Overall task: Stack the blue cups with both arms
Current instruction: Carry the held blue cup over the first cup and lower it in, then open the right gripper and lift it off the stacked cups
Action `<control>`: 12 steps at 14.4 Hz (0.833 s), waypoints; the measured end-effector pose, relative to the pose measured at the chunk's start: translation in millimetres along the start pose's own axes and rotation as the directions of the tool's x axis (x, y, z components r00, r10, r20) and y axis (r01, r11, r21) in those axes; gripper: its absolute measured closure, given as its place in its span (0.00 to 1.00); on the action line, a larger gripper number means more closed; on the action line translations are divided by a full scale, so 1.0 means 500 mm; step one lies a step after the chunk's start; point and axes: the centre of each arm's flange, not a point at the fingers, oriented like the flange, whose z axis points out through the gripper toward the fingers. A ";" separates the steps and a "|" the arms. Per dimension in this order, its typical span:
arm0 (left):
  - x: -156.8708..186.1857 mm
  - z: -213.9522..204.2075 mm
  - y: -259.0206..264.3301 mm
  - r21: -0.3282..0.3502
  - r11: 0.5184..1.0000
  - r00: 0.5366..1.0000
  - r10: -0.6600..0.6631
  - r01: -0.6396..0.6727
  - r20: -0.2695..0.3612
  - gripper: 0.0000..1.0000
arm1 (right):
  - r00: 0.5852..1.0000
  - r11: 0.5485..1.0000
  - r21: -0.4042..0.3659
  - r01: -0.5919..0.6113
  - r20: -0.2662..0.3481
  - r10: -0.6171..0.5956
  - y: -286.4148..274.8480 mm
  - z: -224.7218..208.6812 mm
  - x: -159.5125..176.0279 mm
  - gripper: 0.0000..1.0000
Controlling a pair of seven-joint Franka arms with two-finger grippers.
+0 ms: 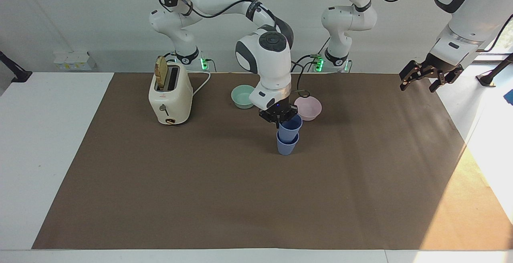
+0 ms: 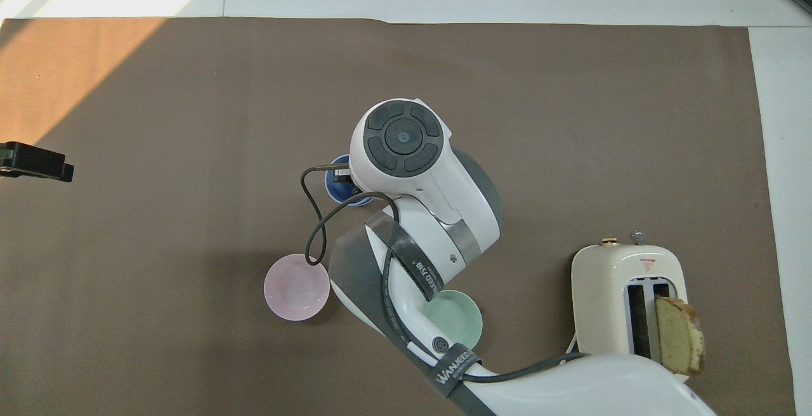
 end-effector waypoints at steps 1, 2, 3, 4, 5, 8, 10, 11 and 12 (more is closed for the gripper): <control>0.000 0.000 0.000 0.000 1.000 1.000 0.000 0.000 0.000 0.00 | 1.000 1.000 -0.003 0.002 -0.005 -0.002 0.001 -0.001 0.001 0.67; 0.000 0.000 0.000 0.000 1.000 1.000 0.000 0.000 0.000 0.00 | 1.000 1.000 -0.004 0.001 -0.007 -0.001 0.003 -0.002 0.003 0.57; 0.000 0.000 0.000 0.000 1.000 1.000 0.000 0.000 0.000 0.00 | 1.000 1.000 -0.005 -0.004 -0.009 0.004 0.008 -0.003 0.008 0.44; 0.000 0.000 0.000 0.000 1.000 1.000 0.000 0.000 0.000 0.00 | 1.000 1.000 -0.008 -0.013 -0.013 0.013 0.018 -0.005 0.016 0.35; 0.000 0.000 0.000 0.000 1.000 1.000 0.000 0.000 0.000 0.00 | 0.999 0.999 -0.013 -0.032 -0.021 0.032 0.041 -0.014 0.033 0.25; 0.000 0.000 0.000 0.000 1.000 1.000 0.000 0.000 0.000 0.00 | 1.000 0.999 -0.046 -0.009 -0.021 0.008 0.191 -0.105 0.104 0.00; 0.000 0.000 0.000 0.000 1.000 1.000 0.000 0.000 0.000 0.00 | 0.999 0.997 -0.072 0.041 -0.008 -0.042 0.318 -0.190 0.133 0.00; 0.000 0.000 0.000 0.000 1.000 1.000 0.000 0.000 0.000 0.00 | 0.998 0.995 -0.081 0.056 -0.006 -0.056 0.376 -0.229 0.141 0.00; 0.000 0.000 0.000 0.000 1.000 1.000 0.000 0.000 0.000 0.00 | 0.998 0.994 -0.088 0.061 -0.007 -0.062 0.425 -0.262 0.145 0.00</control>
